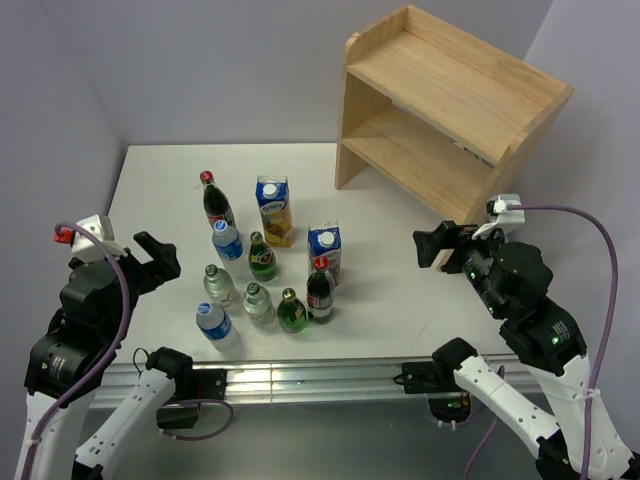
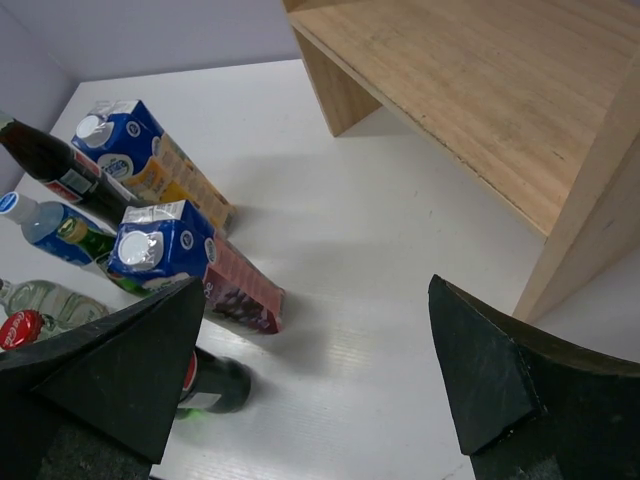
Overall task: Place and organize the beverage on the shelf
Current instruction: Pick up the drink from the center of the board.
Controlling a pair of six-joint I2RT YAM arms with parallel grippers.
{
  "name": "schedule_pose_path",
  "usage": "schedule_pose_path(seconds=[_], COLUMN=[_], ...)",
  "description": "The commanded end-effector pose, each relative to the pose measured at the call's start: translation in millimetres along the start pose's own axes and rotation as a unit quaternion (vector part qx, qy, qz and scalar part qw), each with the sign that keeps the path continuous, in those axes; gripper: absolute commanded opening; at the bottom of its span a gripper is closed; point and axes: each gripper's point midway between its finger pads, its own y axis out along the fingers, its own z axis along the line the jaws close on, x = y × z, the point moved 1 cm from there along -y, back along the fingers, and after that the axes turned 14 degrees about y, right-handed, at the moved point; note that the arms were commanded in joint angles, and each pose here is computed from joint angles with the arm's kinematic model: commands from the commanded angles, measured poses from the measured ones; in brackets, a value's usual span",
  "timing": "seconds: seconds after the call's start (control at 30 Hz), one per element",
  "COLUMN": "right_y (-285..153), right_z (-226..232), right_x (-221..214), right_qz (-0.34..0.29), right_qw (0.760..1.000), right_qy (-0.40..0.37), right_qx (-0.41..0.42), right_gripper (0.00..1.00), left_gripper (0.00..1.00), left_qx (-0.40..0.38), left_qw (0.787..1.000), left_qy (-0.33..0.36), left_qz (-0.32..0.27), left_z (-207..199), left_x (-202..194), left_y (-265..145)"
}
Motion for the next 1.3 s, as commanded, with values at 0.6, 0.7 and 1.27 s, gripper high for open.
schedule_pose_path(seconds=[0.6, 0.7, 1.27], right_y=[6, 6, -3], right_z=[47, 52, 61], right_x=[-4, -4, -16], right_qz=[0.009, 0.016, 0.035], right_qw=[0.991, 0.990, 0.982], right_qy=[0.007, 0.004, 0.005], right_qx=[0.133, 0.143, 0.186], right_gripper=[1.00, 1.00, 1.00], left_gripper=[1.00, 1.00, 0.89], left_qx=[-0.049, -0.056, 0.063], left_qw=[0.998, 0.997, 0.993], left_qy=[0.022, 0.031, 0.098], left_qz=[0.023, 0.031, -0.001], left_z=[-62, -76, -86], left_x=[42, 47, 57], left_y=[69, 91, 207])
